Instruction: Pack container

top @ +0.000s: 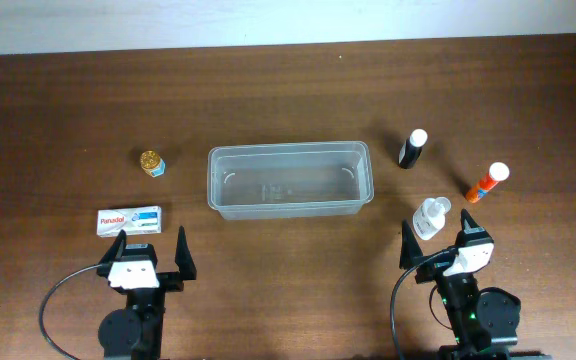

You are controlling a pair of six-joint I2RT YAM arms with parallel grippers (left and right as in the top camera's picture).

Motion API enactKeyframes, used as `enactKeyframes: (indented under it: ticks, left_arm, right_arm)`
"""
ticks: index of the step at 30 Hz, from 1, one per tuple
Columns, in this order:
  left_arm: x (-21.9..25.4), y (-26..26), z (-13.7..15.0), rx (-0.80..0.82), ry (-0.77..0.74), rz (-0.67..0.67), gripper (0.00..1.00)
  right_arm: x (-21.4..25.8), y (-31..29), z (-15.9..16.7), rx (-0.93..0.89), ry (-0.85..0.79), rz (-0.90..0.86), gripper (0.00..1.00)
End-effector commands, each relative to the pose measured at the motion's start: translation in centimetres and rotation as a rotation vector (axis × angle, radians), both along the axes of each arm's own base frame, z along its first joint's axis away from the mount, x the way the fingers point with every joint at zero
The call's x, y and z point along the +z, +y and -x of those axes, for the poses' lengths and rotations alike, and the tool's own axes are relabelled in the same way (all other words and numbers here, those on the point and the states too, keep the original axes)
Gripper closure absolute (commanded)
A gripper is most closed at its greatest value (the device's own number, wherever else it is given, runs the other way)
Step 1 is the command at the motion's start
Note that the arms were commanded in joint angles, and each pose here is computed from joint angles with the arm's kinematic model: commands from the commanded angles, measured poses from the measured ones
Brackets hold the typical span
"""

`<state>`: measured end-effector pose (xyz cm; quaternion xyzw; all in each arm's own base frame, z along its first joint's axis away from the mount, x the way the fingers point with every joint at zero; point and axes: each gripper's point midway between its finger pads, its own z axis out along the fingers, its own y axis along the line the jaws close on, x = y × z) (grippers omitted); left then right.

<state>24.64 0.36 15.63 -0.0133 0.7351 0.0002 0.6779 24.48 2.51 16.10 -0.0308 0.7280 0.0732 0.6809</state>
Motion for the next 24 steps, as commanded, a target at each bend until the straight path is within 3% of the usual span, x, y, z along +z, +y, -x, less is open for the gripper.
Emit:
enactKeyframes:
  ticks: [1, 24]
  left_arm:
    - [-0.03, 0.16, 0.06, 0.006, 0.000, -0.015, 0.01]
    - [-0.03, 0.16, 0.06, 0.006, 0.000, -0.015, 0.01]
  right_arm:
    - [-0.18, -0.46, -0.02, -0.024, 0.002, 0.000, 0.02]
    - [-0.29, -0.33, -0.02, -0.016, 0.008, -0.004, 0.02]
